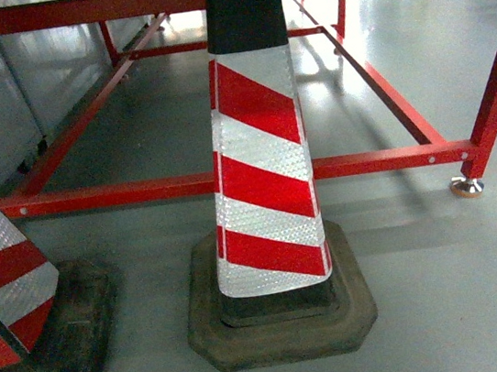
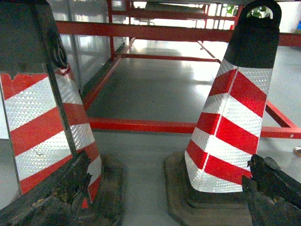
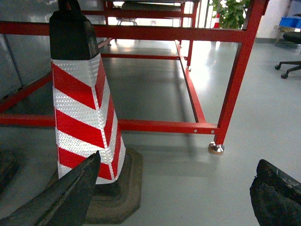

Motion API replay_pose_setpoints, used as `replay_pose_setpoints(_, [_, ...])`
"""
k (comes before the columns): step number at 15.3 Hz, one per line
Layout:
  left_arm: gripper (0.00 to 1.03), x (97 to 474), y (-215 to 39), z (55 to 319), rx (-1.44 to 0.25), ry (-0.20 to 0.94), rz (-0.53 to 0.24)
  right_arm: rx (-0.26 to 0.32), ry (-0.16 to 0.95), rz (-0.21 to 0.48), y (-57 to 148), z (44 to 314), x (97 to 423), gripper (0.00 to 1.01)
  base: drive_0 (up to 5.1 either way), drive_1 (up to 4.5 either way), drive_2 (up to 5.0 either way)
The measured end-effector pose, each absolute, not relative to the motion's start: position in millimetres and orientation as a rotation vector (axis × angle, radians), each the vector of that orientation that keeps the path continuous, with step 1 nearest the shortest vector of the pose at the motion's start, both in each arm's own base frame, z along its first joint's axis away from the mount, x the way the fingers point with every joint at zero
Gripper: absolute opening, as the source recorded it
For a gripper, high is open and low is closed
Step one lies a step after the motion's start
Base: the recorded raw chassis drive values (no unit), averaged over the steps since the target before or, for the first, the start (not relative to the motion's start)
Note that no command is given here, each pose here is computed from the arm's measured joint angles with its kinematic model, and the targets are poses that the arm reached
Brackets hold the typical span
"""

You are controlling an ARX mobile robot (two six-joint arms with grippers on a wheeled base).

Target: Sort blue parts and orange caps into right shelf containers

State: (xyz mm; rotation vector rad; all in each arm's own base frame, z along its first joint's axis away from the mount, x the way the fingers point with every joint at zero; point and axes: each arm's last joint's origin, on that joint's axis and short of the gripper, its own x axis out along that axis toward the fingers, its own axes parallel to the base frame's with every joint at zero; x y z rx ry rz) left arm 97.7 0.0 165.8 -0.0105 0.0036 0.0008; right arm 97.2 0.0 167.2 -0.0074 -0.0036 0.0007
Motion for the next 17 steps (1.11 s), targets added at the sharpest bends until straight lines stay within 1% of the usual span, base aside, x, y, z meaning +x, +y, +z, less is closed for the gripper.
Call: replay_pose_setpoints(17, [0.98,97.7,0.0,165.8,-0.01,0.004,0.001,-0.008,-0.004,0.001,0.0,167.2,97.2,0.98,0.0,0.0,0.0])
